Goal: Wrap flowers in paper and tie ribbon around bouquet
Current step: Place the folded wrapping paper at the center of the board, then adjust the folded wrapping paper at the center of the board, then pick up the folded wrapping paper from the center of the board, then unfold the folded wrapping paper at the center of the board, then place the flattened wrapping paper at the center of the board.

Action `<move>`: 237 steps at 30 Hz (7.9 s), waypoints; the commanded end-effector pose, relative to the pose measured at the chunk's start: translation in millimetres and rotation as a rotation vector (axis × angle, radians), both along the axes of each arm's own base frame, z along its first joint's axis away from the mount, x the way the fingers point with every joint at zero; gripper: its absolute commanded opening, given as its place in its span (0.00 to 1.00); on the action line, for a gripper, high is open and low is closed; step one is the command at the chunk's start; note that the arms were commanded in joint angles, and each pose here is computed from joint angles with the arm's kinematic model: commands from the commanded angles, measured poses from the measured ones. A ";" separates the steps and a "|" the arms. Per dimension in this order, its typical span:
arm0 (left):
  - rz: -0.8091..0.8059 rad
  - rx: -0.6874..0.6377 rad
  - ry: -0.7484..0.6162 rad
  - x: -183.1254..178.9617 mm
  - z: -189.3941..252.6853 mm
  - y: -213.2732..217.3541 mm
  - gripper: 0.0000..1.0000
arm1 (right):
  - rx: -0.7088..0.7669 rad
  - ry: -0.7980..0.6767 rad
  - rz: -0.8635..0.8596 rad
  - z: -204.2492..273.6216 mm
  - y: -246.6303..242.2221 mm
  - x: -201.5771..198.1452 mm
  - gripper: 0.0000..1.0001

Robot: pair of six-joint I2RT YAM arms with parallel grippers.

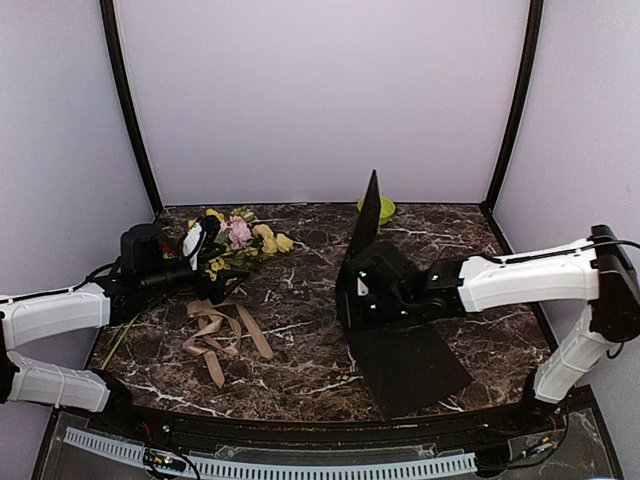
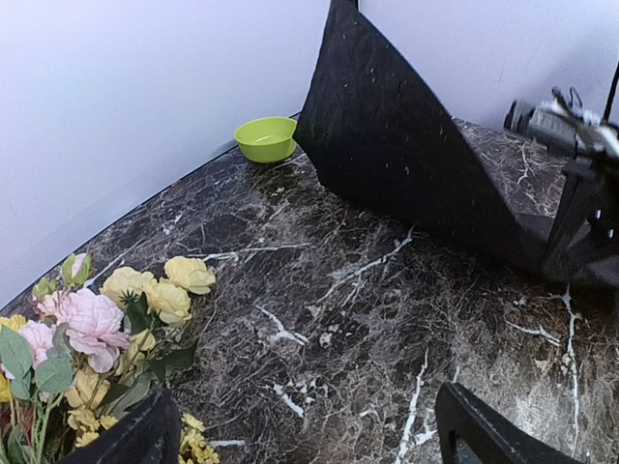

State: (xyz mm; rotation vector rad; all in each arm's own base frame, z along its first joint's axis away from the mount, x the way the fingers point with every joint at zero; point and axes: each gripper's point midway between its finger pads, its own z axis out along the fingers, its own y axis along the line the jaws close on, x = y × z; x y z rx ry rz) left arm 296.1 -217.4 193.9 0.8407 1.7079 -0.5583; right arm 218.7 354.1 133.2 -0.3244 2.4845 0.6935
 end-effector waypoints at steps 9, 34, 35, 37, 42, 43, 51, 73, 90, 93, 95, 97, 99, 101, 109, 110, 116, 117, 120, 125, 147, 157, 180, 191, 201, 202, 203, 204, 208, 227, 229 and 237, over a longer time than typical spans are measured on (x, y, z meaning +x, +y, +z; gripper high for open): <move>0.069 0.052 0.005 7.9 -15.0 10.0 0.94 | 0.062 -0.022 0.198 17.1 90.5 -6.1 0.59; -0.267 0.525 0.150 -129.5 -116.9 -135.2 0.83 | -0.093 0.376 -0.105 -116.6 -163.7 -37.2 0.69; -0.281 0.555 0.147 -131.2 -127.9 -138.7 0.83 | -0.101 0.384 -0.094 -119.1 -163.4 -38.2 0.67; -0.285 0.588 0.156 -130.3 -147.0 -143.2 0.83 | -0.091 0.404 -0.049 -120.6 -157.2 -42.1 0.62; -0.274 0.567 0.176 -130.5 -160.2 -146.0 0.83 | 0.051 0.400 0.031 -103.5 -133.7 -46.1 0.59; -0.272 0.568 0.176 -130.7 -161.6 -144.8 0.83 | 0.095 0.394 0.047 -97.5 -127.4 -46.1 0.58; -0.266 0.579 0.178 -131.8 -167.9 -138.1 0.83 | 0.299 0.383 0.117 -70.3 -97.3 -44.7 0.55; -0.344 0.463 -0.076 -145.3 -91.0 -176.0 0.84 | 0.317 0.415 0.079 -77.1 -67.3 -38.3 0.24; -0.591 0.652 -0.106 -216.3 -123.5 -205.3 0.93 | 0.321 0.420 0.104 -74.1 -47.3 -36.8 0.04; -0.547 0.680 -0.105 -209.8 -124.2 -197.2 0.94 | 0.194 0.366 0.040 -77.6 -66.2 -27.8 0.18; -0.528 0.674 -0.096 -208.4 -123.0 -187.8 0.94 | 0.102 0.332 -0.003 -80.1 -84.3 -25.2 0.26; -0.504 0.662 -0.074 -207.6 -122.1 -176.3 0.95 | 0.022 0.322 -0.037 -85.1 -102.4 -27.3 0.34; -0.434 0.643 -0.020 -198.6 -120.8 -161.0 0.95 | -0.007 0.316 -0.057 -88.2 -111.5 -27.5 0.40; -0.348 0.625 0.039 -185.4 -120.6 -142.2 0.95 | -0.015 0.325 -0.058 -93.4 -114.4 -29.2 0.45; -0.184 0.613 0.138 -166.4 -122.0 -91.9 0.95 | 0.015 0.397 -0.011 -114.5 -98.2 -34.4 0.53; -0.177 0.617 0.152 -165.9 -123.7 -90.5 0.95 | 0.027 0.404 -0.005 -115.3 -95.0 -35.3 0.53; -0.185 0.677 0.305 -172.9 -158.9 -98.0 0.92 | 0.128 0.410 0.041 -108.4 -69.3 -37.4 0.55; -0.198 0.671 0.337 -177.8 -166.1 -100.4 0.92 | 0.149 0.410 0.046 -106.0 -65.4 -37.2 0.55; -0.196 0.633 0.397 -184.0 -179.5 -104.2 0.91 | 0.211 0.405 0.055 -97.8 -55.5 -35.2 0.55; -0.209 0.586 0.408 -186.5 -179.9 -111.1 0.91 | 0.282 0.358 0.094 -90.9 -35.6 -30.0 0.55; -0.360 0.435 0.007 -196.9 -84.7 -157.4 0.90 | 0.405 0.368 0.163 -37.9 11.2 -35.1 0.00; -0.300 0.496 -0.156 -192.9 -81.7 -171.4 0.93 | 0.436 0.258 0.137 16.6 14.8 -33.6 0.00; 0.086 -0.246 0.106 -137.0 29.4 -109.1 0.00 | 0.226 -0.129 -0.065 122.9 -95.7 -0.1 0.52; 0.505 -0.498 0.414 -107.3 -22.7 9.4 0.00 | -0.007 -0.133 -0.133 58.8 -136.4 55.3 0.59; 0.766 -0.530 0.556 -97.0 -64.6 60.2 0.00 | -0.250 0.033 -0.029 -50.5 -101.1 107.5 0.55; 0.771 -0.535 0.562 -96.4 -65.8 61.3 0.00 | -0.270 0.047 -0.019 -59.6 -98.2 111.6 0.53; 0.775 -0.536 0.568 -96.0 -67.3 62.3 0.00 | -0.287 0.052 -0.009 -65.3 -94.7 116.9 0.52; 0.783 -0.538 0.577 -95.6 -68.9 63.3 0.00 | -0.307 0.061 -0.003 -71.8 -92.0 121.5 0.51; 0.815 -0.529 0.607 -97.2 -78.7 68.7 0.00 | -0.407 0.064 -0.011 -92.7 -94.1 139.1 0.51; 0.656 -0.494 0.700 -104.4 -98.2 34.8 0.00 | -0.633 0.290 -0.222 -159.3 -245.7 43.0 0.54; 0.636 -0.447 0.700 -101.2 -101.3 23.1 0.00 | -0.590 0.296 -0.258 -155.0 -253.7 45.3 0.54; 0.601 -0.317 0.655 -77.4 -105.0 -13.3 0.00 | -0.486 0.287 -0.372 -125.1 -281.7 62.6 0.55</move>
